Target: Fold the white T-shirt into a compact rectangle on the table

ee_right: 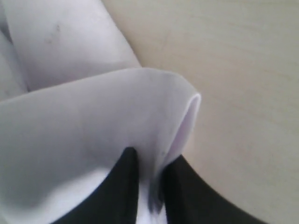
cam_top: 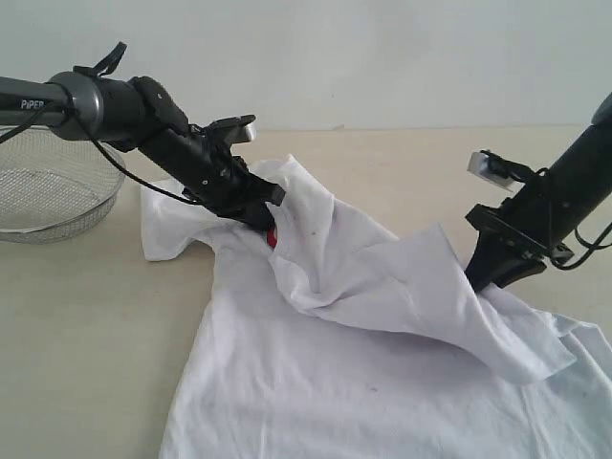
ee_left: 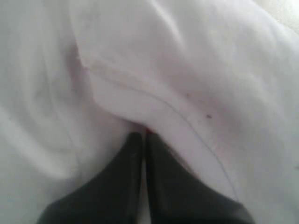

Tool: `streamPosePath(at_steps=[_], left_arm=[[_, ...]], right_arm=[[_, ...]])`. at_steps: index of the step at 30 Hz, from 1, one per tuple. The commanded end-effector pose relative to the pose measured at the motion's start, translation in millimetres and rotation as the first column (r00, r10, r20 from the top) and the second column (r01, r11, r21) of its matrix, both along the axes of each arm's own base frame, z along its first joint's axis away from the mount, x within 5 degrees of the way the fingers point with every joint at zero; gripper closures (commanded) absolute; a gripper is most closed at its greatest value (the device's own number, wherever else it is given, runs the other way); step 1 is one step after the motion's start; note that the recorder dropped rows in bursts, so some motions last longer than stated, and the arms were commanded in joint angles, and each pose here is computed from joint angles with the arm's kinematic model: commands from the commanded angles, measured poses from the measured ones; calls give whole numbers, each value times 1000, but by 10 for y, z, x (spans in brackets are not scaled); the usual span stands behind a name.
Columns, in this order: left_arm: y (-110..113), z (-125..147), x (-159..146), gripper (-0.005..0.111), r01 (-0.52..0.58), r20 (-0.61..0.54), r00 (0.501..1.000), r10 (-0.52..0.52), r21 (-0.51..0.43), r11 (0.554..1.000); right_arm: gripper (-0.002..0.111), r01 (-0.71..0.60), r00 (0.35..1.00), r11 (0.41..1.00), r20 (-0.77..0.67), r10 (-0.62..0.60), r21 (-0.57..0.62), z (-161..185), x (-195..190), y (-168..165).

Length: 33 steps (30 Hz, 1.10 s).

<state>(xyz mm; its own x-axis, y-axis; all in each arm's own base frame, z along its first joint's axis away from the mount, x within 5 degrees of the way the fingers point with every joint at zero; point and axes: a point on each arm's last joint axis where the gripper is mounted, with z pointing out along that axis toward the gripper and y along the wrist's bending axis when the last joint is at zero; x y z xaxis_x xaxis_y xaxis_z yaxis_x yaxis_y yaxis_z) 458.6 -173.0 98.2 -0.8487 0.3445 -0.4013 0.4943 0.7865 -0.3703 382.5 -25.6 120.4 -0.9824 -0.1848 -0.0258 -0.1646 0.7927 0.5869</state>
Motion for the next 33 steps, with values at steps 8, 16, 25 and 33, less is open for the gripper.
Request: streamPosePath(at_steps=[8,16,25,33], left_arm=[[34,-43,-24,102,22,-24,999,-21,17,1000],[34,-43,-26,102,23,-26,999,-22,16,1000],[31,-42,-32,102,18,-36,999,-18,12,1000],[30,-42,-35,102,20,-39,999,-20,11,1000]], right_arm=[[108,-100,981,992,176,85,82,226,42,68],[108,73,893,994,450,-27,-87,827,145,-43],[108,406,727,862,679,-103,-304,880,404,-388],[108,610,562,729,819,-119,-312,1001,487,-772]])
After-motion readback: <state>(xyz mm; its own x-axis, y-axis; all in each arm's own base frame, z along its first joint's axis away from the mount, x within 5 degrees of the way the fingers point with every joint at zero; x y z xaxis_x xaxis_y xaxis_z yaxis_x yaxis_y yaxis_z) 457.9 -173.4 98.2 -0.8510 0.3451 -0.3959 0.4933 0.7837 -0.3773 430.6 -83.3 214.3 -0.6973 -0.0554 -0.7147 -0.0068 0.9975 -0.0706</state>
